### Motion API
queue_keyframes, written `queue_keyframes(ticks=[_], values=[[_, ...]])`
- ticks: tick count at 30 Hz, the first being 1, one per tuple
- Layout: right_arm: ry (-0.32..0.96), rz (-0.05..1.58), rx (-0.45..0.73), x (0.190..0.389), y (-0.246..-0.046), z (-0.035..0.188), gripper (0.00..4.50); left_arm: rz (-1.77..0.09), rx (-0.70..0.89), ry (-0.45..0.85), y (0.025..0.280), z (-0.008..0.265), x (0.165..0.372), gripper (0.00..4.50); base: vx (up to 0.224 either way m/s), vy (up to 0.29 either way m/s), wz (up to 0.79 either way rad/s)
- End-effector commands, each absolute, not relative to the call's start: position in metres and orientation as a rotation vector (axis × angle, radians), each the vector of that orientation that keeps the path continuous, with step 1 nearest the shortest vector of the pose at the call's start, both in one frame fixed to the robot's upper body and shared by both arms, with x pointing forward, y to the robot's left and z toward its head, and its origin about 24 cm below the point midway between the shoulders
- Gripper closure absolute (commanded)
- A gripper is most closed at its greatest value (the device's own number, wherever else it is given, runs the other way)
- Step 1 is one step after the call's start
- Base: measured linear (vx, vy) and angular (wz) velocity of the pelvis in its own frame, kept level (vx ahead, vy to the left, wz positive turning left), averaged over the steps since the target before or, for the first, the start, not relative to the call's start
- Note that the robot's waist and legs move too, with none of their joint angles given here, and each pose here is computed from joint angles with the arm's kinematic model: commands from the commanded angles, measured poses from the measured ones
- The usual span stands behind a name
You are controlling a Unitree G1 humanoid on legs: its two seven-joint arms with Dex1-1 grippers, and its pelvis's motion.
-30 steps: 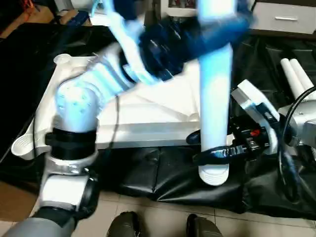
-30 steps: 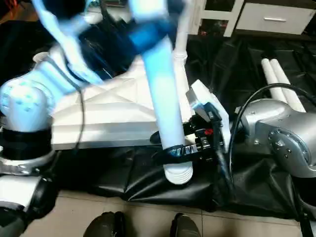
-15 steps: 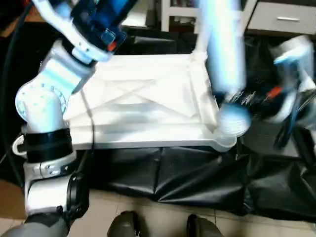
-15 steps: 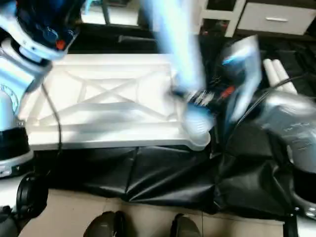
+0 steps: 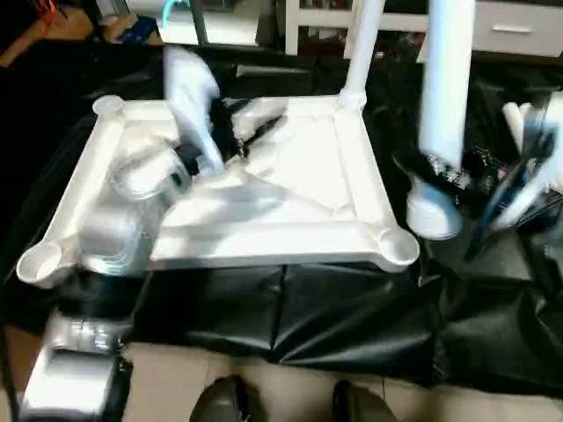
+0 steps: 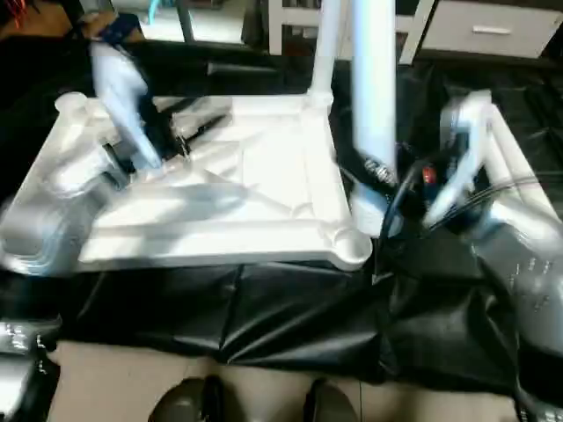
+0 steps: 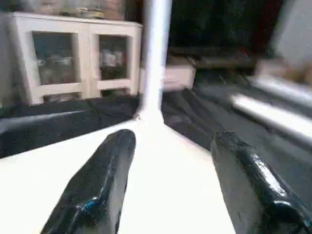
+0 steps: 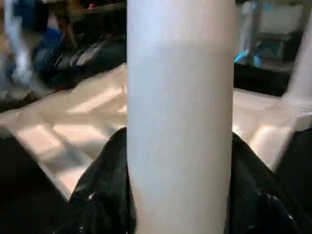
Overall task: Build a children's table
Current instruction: Insert table leg to table base
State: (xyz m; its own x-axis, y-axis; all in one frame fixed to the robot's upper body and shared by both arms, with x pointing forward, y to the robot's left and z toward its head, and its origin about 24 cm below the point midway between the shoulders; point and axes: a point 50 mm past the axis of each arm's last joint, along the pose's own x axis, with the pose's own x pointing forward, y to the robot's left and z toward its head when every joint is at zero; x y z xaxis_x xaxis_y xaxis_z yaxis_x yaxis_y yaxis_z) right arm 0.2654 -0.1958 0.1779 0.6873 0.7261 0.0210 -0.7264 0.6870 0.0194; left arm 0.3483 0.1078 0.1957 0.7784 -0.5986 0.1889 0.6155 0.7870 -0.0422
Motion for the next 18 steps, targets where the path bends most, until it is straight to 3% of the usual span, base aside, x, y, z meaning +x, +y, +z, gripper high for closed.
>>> queue_keyframes(ticks=[1, 6, 9, 14, 18], values=[[-0.075, 0.855, -0.051, 0.261, -0.182, 0.188, 2.64, -0.687, -0.163, -0.291, 0.098, 0.234, 0.347, 1.65, 0.0, 0.0, 0.0], [-0.03, 0.873, -0.134, 0.263, -0.175, 0.176, 2.64, -0.833, -0.06, -0.39, 0.061, 0.262, 0.335, 1.65, 0.0, 0.0, 0.0], [-0.023, 0.859, -0.167, 0.262, -0.177, 0.171, 2.64, -0.939, -0.117, -0.435, 0.052, 0.276, 0.319, 1.65, 0.0, 0.0, 0.0], [-0.002, 0.821, -0.193, 0.264, -0.183, 0.166, 2.64, -1.154, -0.227, -0.49, 0.047, 0.291, 0.291, 1.65, 0.0, 0.0, 0.0], [0.009, 0.812, -0.206, 0.264, -0.183, 0.161, 2.64, -1.146, -0.24, -0.493, 0.05, 0.29, 0.288, 1.65, 0.0, 0.0, 0.0]])
